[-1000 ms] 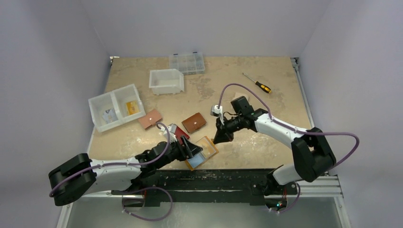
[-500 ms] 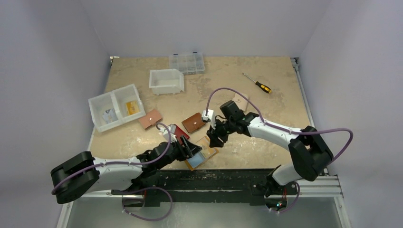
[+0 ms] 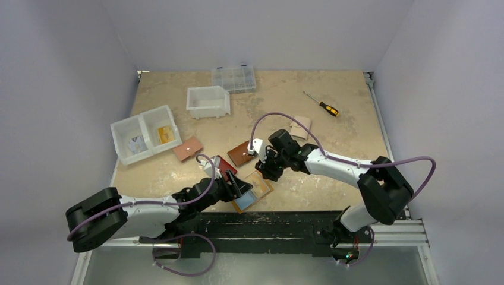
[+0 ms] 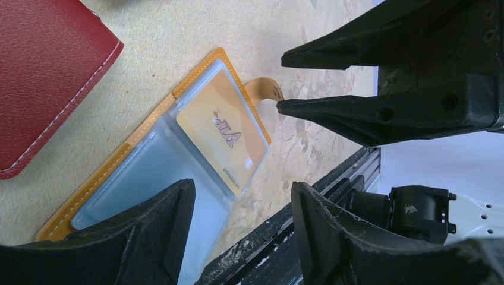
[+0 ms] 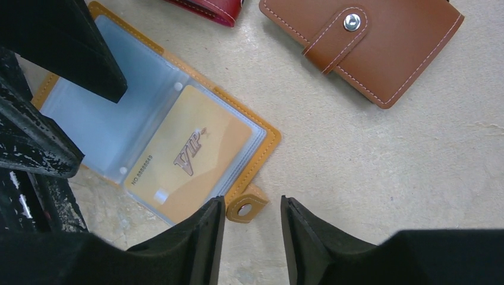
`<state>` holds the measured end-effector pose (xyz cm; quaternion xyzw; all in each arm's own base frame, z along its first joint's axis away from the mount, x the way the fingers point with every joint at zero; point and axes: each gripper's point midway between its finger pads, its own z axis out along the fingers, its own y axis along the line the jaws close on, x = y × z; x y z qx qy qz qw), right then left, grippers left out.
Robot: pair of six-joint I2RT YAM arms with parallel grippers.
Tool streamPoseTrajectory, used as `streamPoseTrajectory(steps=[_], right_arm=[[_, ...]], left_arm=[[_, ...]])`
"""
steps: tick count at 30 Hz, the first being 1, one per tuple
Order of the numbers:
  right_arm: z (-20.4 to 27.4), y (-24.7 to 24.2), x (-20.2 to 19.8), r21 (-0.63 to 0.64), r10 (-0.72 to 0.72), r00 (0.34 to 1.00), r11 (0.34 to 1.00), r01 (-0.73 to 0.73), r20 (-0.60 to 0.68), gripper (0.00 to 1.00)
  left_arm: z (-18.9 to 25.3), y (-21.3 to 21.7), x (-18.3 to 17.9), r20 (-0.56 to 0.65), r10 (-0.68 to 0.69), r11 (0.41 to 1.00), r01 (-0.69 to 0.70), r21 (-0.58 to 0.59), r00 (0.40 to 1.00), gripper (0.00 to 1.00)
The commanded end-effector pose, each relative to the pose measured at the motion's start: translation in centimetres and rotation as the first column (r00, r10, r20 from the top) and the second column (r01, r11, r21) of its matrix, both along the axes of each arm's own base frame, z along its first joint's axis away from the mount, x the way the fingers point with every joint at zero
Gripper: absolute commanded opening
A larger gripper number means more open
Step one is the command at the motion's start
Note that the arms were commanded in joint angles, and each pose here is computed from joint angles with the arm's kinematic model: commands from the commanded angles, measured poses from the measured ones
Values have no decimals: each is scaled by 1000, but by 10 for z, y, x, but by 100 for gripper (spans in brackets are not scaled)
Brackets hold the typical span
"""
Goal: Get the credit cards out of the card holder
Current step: Remove the credit card from the card holder.
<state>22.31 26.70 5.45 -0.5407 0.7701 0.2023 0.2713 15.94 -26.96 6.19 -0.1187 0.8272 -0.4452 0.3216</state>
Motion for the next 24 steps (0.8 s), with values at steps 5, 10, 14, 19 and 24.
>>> streamPoseTrajectory(steps=[5,10,14,19,24], right_arm=[[6,8,18,-21,-7,996,1000,9,88,25],[14,7,22,-18,-27,993,999,29,112,0],[24,-5,34,-32,-70,980,996,77,188,0],[29,-37,54,-58,-157,960,983,175,232,0],[28,-69,65,-73,-240,943,962,263,232,0]], left_arm=[[17,-15,4,11,-6,997,7,-77,1000,64],[18,-19,1,-2,-18,995,18,-98,1000,64],[22,-21,1,4,-25,993,25,-112,1000,65],[30,-28,7,33,-27,995,30,-99,999,65],[36,-53,17,64,-66,994,71,-84,996,66]])
